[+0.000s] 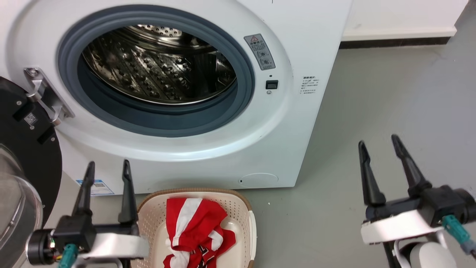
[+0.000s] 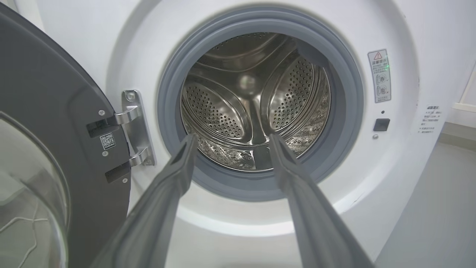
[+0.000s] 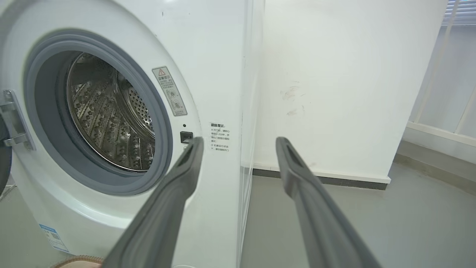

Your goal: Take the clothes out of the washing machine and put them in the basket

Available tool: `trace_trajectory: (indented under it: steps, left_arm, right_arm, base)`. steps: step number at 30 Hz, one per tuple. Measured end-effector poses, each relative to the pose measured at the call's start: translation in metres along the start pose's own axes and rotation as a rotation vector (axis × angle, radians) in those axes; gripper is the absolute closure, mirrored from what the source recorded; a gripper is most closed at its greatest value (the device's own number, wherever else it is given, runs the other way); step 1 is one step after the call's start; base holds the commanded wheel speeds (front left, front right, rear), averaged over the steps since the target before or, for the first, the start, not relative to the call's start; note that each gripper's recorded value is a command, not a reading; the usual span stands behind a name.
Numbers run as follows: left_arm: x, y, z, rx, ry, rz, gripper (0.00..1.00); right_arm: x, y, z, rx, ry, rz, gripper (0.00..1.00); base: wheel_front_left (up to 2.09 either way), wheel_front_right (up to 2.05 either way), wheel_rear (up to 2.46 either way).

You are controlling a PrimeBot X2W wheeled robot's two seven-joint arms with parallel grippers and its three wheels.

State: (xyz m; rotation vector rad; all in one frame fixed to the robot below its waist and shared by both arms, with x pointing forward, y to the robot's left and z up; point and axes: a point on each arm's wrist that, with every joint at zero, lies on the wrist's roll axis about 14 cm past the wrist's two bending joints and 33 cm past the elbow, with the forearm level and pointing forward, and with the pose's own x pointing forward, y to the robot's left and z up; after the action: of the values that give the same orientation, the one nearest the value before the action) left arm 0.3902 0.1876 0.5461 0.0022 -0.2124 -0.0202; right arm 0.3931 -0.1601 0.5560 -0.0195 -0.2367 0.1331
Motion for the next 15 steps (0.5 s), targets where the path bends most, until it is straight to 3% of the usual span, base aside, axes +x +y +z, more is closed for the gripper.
trace_trajectory:
  steps: [15]
  left_arm:
    - [-0.013,-0.015,-0.005,0.011,0.026,-0.011,0.00]
  right_arm:
    - [-0.023,-0.003,-0.009,0.022,0.043,-0.023,0.00]
  base:
    - [0.00,0.00,0.00]
